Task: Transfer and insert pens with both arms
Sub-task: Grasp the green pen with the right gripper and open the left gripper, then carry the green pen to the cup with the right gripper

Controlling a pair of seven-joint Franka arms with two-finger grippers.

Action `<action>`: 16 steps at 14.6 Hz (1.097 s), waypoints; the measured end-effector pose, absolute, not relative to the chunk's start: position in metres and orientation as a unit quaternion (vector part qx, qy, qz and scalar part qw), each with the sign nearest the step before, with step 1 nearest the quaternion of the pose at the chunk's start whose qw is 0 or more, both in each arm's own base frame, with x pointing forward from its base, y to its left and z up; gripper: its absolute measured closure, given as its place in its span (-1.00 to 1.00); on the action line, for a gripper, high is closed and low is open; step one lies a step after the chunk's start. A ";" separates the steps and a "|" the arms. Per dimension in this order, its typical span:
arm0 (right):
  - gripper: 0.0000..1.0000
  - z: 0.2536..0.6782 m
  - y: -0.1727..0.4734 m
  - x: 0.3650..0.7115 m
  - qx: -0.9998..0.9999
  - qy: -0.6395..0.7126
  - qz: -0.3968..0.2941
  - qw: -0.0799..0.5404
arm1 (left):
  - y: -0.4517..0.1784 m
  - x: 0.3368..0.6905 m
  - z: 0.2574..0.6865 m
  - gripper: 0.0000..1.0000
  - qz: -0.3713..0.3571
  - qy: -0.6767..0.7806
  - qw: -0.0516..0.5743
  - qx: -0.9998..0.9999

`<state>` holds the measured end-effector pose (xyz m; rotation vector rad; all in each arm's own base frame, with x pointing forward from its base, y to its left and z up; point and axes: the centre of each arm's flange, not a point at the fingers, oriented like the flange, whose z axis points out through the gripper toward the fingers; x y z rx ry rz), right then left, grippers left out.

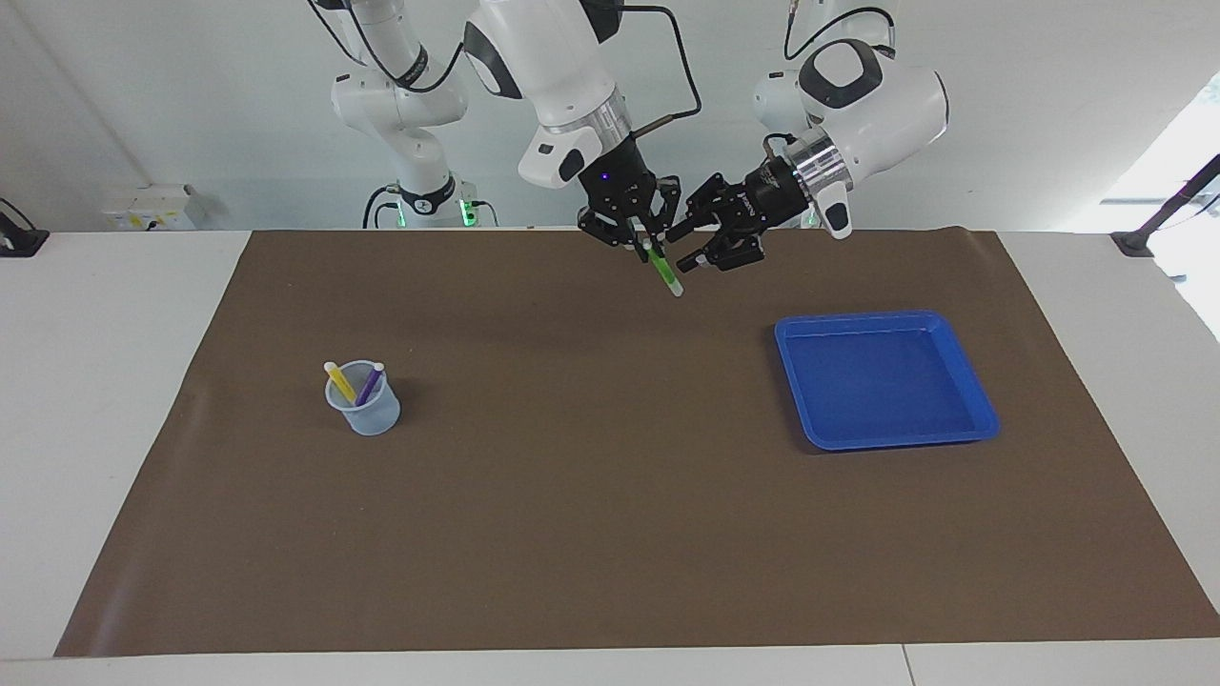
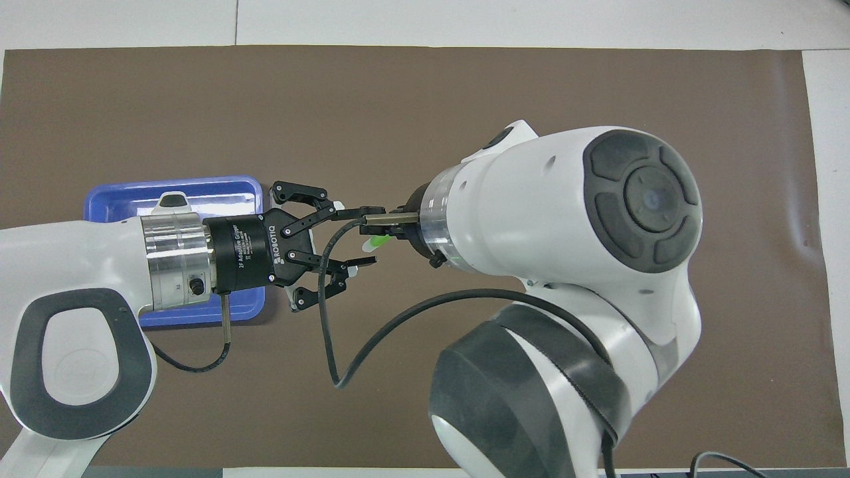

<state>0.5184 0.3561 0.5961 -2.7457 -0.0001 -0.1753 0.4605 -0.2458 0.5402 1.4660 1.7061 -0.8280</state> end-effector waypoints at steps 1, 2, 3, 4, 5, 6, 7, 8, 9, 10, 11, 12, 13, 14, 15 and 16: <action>0.62 0.590 0.347 0.524 -0.981 -0.009 -0.067 0.182 | -0.245 0.461 0.540 -0.53 -0.322 0.663 0.364 0.569; 0.62 0.582 0.335 0.531 -0.983 -0.023 -0.070 0.168 | -0.245 0.461 0.540 -0.81 -0.321 0.663 0.364 0.569; 0.62 0.573 0.323 0.537 -0.985 -0.038 -0.072 0.153 | -0.243 0.462 0.540 -0.98 -0.321 0.665 0.365 0.568; 0.62 0.564 0.308 0.542 -0.987 -0.053 -0.075 0.132 | -0.240 0.463 0.540 -1.00 -0.320 0.666 0.366 0.565; 0.62 0.556 0.295 0.546 -0.989 -0.066 -0.080 0.110 | -0.235 0.466 0.540 -1.00 -0.318 0.669 0.368 0.562; 0.62 0.551 0.282 0.548 -0.990 -0.077 -0.085 0.085 | -0.229 0.469 0.540 -1.00 -0.314 0.673 0.369 0.559; 0.62 0.547 0.268 0.551 -0.990 -0.089 -0.089 0.060 | -0.222 0.472 0.540 -1.00 -0.305 0.676 0.366 0.562; 0.62 0.545 0.251 0.555 -0.990 -0.103 -0.088 0.041 | -0.216 0.474 0.538 -1.00 -0.288 0.677 0.357 0.576; 0.62 0.544 0.231 0.560 -0.989 -0.118 -0.086 0.026 | -0.211 0.474 0.535 -1.00 -0.269 0.676 0.341 0.595; 0.62 0.543 0.208 0.567 -0.988 -0.132 -0.084 0.015 | -0.207 0.474 0.533 -1.00 -0.248 0.674 0.324 0.616; 0.62 0.543 0.184 0.573 -0.986 -0.146 -0.081 0.003 | -0.205 0.474 0.530 -1.00 -0.223 0.670 0.305 0.639; 0.62 0.542 0.161 0.579 -0.984 -0.159 -0.078 -0.010 | -0.202 0.474 0.528 -1.00 -0.197 0.666 0.287 0.660; 0.62 0.540 0.142 0.583 -0.983 -0.169 -0.074 -0.020 | -0.195 0.476 0.526 -1.00 -0.173 0.664 0.273 0.674; 0.62 0.539 0.127 0.586 -0.981 -0.179 -0.070 -0.025 | -0.184 0.480 0.525 -1.00 -0.154 0.667 0.261 0.681; 0.62 0.536 0.113 0.588 -0.980 -0.188 -0.066 -0.029 | -0.170 0.485 0.523 -1.00 -0.140 0.670 0.253 0.683; 0.62 0.532 0.102 0.589 -0.978 -0.195 -0.061 -0.032 | -0.156 0.488 0.522 -1.00 -0.130 0.672 0.249 0.686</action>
